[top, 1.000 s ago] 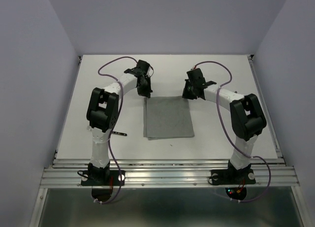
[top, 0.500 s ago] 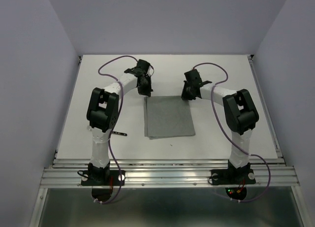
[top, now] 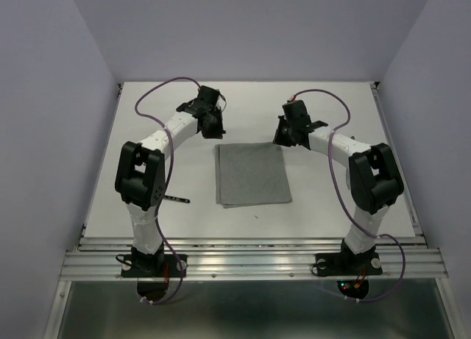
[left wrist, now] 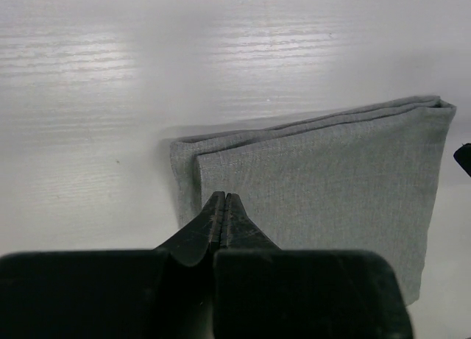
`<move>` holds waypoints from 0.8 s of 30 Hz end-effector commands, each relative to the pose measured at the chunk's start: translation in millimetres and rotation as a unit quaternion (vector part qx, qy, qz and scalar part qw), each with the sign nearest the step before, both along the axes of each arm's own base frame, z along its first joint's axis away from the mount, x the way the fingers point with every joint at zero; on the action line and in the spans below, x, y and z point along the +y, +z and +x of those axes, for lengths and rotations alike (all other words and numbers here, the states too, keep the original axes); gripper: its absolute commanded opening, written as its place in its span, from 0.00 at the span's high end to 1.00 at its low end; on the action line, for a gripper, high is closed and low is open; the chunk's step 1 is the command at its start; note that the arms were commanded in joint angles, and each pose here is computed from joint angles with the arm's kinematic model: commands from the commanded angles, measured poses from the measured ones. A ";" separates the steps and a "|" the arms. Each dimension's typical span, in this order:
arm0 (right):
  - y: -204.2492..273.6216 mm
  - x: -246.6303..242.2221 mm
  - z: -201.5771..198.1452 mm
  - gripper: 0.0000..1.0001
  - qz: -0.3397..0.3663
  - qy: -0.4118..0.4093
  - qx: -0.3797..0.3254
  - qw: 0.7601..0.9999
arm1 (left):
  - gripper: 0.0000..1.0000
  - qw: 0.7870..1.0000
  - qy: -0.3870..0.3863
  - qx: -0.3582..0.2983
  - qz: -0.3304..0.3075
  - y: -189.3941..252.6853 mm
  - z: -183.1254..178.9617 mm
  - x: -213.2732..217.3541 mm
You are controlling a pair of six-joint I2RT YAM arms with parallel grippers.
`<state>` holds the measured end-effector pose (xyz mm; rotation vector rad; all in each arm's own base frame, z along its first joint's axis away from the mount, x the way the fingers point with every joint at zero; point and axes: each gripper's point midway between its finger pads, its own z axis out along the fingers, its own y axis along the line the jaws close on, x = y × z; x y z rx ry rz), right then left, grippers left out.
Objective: Fold the napkin into a case and place the utensils inside
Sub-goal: Smooth out the lower triangle-folded napkin at the center of the board.
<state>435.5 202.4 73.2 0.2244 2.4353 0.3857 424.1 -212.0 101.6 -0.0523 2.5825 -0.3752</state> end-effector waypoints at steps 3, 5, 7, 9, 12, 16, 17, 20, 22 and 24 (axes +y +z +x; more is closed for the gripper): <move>33.8 2.4 -7.0 0.99 0.034 0.009 -0.038 0.999 | 1.00 1.000 -0.007 0.008 0.000 -11.0 -10.3 -6.0; 34.8 1.5 -11.3 0.99 0.037 0.008 -0.037 0.999 | 1.00 1.000 -0.001 0.012 0.004 -19.8 -6.7 -6.0; 36.4 -1.0 -16.3 0.99 0.037 0.007 -0.038 0.999 | 1.00 0.999 0.010 0.025 0.018 -35.6 -3.1 -2.8; 36.5 -2.7 -20.7 0.99 0.038 0.006 -0.037 0.999 | 1.00 0.999 0.021 0.033 0.025 -49.5 0.4 -2.6; 37.8 -2.0 -32.0 0.99 0.047 0.017 -0.032 0.998 | 1.00 0.998 0.033 0.043 0.030 -64.5 2.6 -2.1; 43.3 -8.2 -44.4 0.99 0.037 0.026 -0.033 0.998 | 1.00 0.998 0.027 0.053 0.020 -60.7 -5.4 -4.7; 43.7 -10.3 -46.9 0.99 0.032 0.028 -0.033 0.999 | 1.00 0.999 0.025 0.042 0.013 -47.3 -6.0 -6.1; 47.2 -16.1 -53.6 0.99 0.006 0.037 -0.036 0.999 | 1.00 0.999 0.023 0.032 0.014 -26.5 -14.1 0.3; 55.7 -18.3 -56.9 0.99 -0.005 0.036 -0.048 0.998 | 1.00 0.999 0.032 0.011 0.033 -7.6 -16.5 12.8; 60.9 -8.2 -64.1 0.99 0.001 0.049 -0.054 0.997 | 1.00 0.998 0.041 -0.003 0.040 5.2 -15.2 21.4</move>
